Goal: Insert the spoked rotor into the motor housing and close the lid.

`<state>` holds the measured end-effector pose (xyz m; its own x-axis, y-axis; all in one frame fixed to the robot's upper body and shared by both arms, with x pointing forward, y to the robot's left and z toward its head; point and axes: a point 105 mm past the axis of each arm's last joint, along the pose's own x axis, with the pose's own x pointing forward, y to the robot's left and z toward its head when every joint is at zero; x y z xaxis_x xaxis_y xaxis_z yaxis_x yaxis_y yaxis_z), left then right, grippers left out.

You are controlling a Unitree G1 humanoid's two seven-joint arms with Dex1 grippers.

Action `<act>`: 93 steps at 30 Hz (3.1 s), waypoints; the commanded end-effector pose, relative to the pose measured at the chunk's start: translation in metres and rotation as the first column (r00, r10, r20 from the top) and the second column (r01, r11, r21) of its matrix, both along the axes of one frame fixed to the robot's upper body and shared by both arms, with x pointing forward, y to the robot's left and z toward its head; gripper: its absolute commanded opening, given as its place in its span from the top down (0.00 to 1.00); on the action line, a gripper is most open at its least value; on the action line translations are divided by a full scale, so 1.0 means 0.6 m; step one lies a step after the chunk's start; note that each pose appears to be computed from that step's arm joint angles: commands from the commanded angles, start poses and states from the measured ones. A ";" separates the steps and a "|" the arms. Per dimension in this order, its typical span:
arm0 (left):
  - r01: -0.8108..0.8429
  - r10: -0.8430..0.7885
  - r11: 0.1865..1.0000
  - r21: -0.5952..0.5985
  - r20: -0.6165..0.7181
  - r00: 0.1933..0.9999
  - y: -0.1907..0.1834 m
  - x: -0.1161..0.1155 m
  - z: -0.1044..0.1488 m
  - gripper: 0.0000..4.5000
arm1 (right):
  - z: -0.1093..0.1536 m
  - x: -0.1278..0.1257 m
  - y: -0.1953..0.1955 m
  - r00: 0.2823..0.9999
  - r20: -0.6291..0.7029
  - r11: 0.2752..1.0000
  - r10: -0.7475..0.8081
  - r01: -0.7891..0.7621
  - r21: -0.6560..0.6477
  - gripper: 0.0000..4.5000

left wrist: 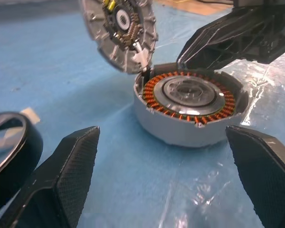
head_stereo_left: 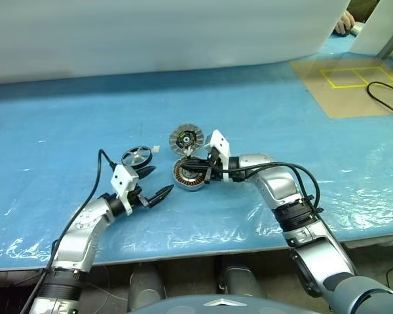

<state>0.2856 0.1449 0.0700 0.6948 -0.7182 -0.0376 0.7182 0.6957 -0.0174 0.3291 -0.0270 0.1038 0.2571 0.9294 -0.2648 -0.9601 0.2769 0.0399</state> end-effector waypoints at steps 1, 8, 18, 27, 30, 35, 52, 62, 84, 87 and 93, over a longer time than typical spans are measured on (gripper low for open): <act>-0.052 0.053 0.997 -0.064 0.015 0.998 0.009 -0.002 0.024 0.00 | 0.015 0.004 0.006 0.997 0.070 0.999 0.035 -0.034 -0.013 1.00; -0.084 0.080 0.993 -0.079 -0.048 0.996 0.008 -0.019 0.006 0.00 | 0.006 0.014 -0.005 0.991 0.133 0.998 0.033 -0.025 -0.061 1.00; -0.076 0.073 0.994 -0.083 -0.035 0.997 0.002 -0.009 0.013 0.00 | -0.023 0.013 -0.008 0.993 0.112 0.993 0.027 -0.014 -0.119 1.00; -0.084 0.082 0.993 -0.080 -0.032 0.996 0.005 -0.008 0.015 0.00 | -0.043 -0.019 -0.003 0.994 0.028 0.985 0.102 -0.097 -0.141 1.00; -0.087 0.085 0.993 -0.080 -0.029 0.996 0.006 -0.007 0.016 0.00 | -0.047 -0.009 -0.006 0.995 0.069 0.981 0.077 -0.063 -0.185 1.00; -0.084 0.082 0.993 -0.080 -0.030 0.996 0.005 -0.006 0.016 0.00 | -0.041 0.010 -0.007 0.996 0.092 0.987 0.007 0.008 -0.158 1.00; -0.067 0.065 0.995 -0.071 -0.035 0.997 0.000 -0.002 0.012 0.00 | 0.002 0.008 0.003 0.999 -0.043 0.998 -0.034 0.036 0.048 1.00; -0.056 0.054 0.996 -0.063 -0.032 0.998 -0.001 0.001 0.012 0.00 | -0.032 0.014 -0.009 0.998 0.029 0.995 -0.051 0.053 -0.085 1.00; 0.034 -0.035 0.999 0.015 0.100 0.994 -0.011 0.002 0.039 0.00 | -0.103 0.013 -0.042 0.996 0.019 0.935 -0.082 0.083 -0.345 1.00; 0.042 -0.044 0.999 0.023 0.096 0.994 -0.015 0.002 0.035 0.00 | -0.101 0.015 -0.043 0.995 0.014 0.931 -0.095 0.094 -0.353 1.00; 0.037 -0.040 0.999 0.032 0.094 0.995 -0.013 0.004 0.032 0.00 | -0.103 -0.011 -0.039 1.000 -0.005 0.936 0.018 -0.018 -0.352 1.00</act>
<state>0.2863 0.1367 0.0816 0.6716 -0.7407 -0.0183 0.7408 0.6707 0.0388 0.3396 -0.0412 0.0812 0.3215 0.8264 -0.4624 -0.9469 0.2834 -0.1518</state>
